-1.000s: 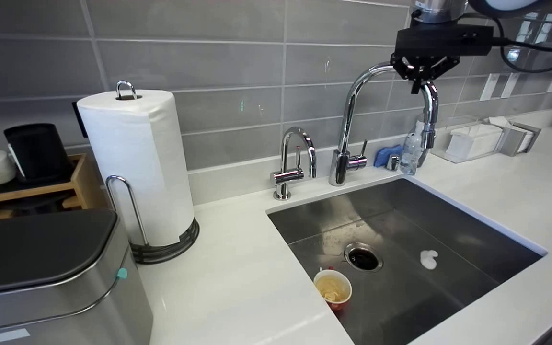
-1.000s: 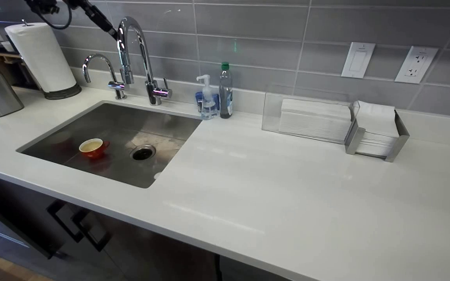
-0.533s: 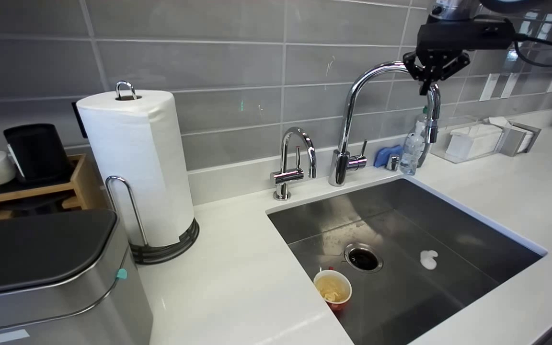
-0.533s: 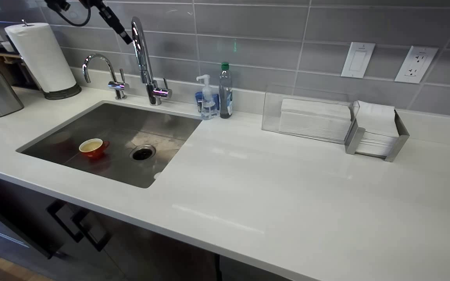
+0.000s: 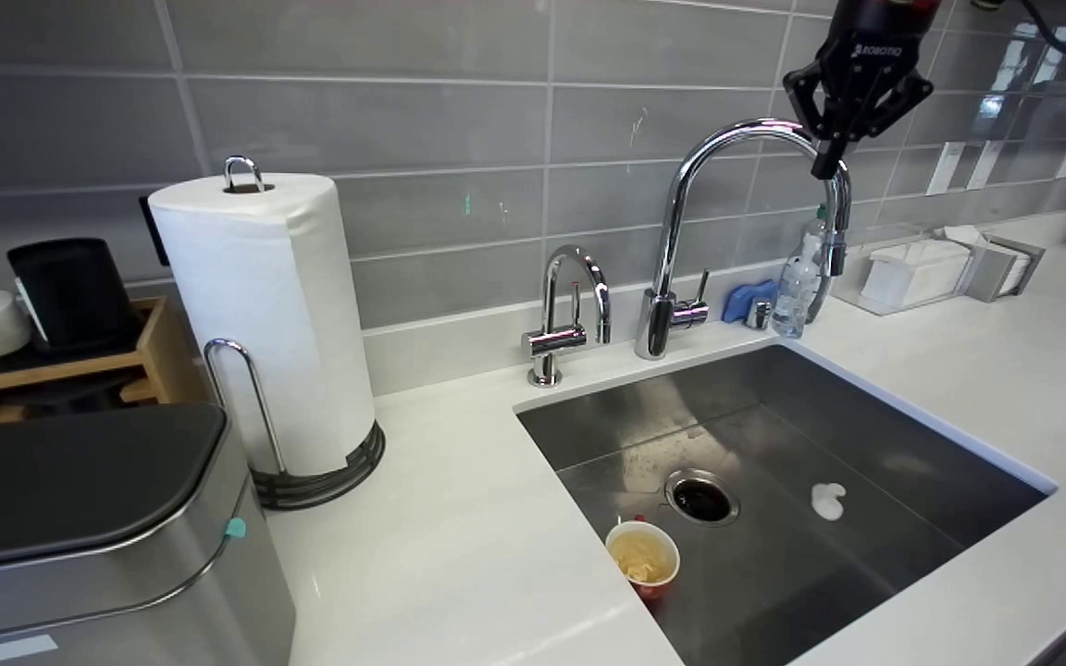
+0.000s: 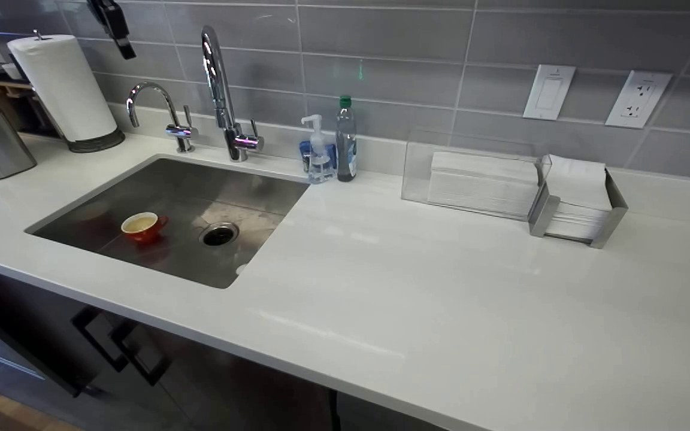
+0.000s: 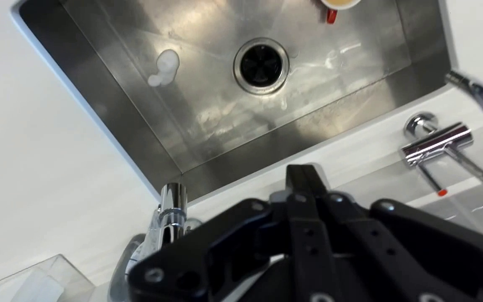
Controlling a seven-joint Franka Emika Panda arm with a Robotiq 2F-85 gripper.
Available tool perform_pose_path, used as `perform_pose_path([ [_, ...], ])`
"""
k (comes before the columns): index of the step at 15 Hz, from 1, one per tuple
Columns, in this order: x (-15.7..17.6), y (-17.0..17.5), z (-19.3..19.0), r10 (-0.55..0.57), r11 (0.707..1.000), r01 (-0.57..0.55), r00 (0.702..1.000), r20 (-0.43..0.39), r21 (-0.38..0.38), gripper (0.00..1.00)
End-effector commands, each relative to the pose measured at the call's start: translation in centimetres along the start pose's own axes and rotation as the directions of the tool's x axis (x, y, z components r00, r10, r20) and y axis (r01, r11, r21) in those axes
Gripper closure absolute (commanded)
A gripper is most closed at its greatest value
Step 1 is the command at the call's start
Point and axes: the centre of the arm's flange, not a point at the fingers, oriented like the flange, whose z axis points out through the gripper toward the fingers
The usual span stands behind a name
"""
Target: Move the faucet to the right
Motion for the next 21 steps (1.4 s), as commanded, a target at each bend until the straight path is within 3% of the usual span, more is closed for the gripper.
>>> perform_pose_path([
  [1, -1.7, 1.2, -2.9, -0.181, 0.983, 0.181, 0.983, -0.033, 0.012, 0.99],
  [3, -2.4, 2.1, -4.9, -0.285, 0.958, 0.286, 0.957, -0.049, 0.017, 0.98],
  [4, -2.6, 2.6, -5.8, -0.323, 0.946, 0.325, 0.945, -0.05, 0.02, 0.73],
  [6, -3.1, 3.8, -7.1, -0.4, 0.916, 0.401, 0.916, -0.046, 0.031, 0.68],
  [8, -3.6, 5.0, -7.8, -0.432, 0.901, 0.433, 0.901, -0.046, 0.015, 0.53],
  [10, -3.5, 6.6, -8.0, -0.413, 0.911, 0.411, 0.908, -0.067, -0.043, 0.38],
  [12, -3.5, 8.5, -8.4, -0.448, 0.893, 0.442, 0.892, -0.062, -0.082, 0.23],
  [15, -3.0, 11.1, -8.8, -0.506, 0.862, 0.503, 0.86, -0.07, -0.056, 0.01],
  [19, -1.5, 13.9, -8.7, -0.595, 0.804, 0.594, 0.803, -0.043, -0.028, 0.0],
  [21, -0.8, 15.1, -8.1, -0.64, 0.767, 0.641, 0.768, 0.03, -0.025, 0.0],
])
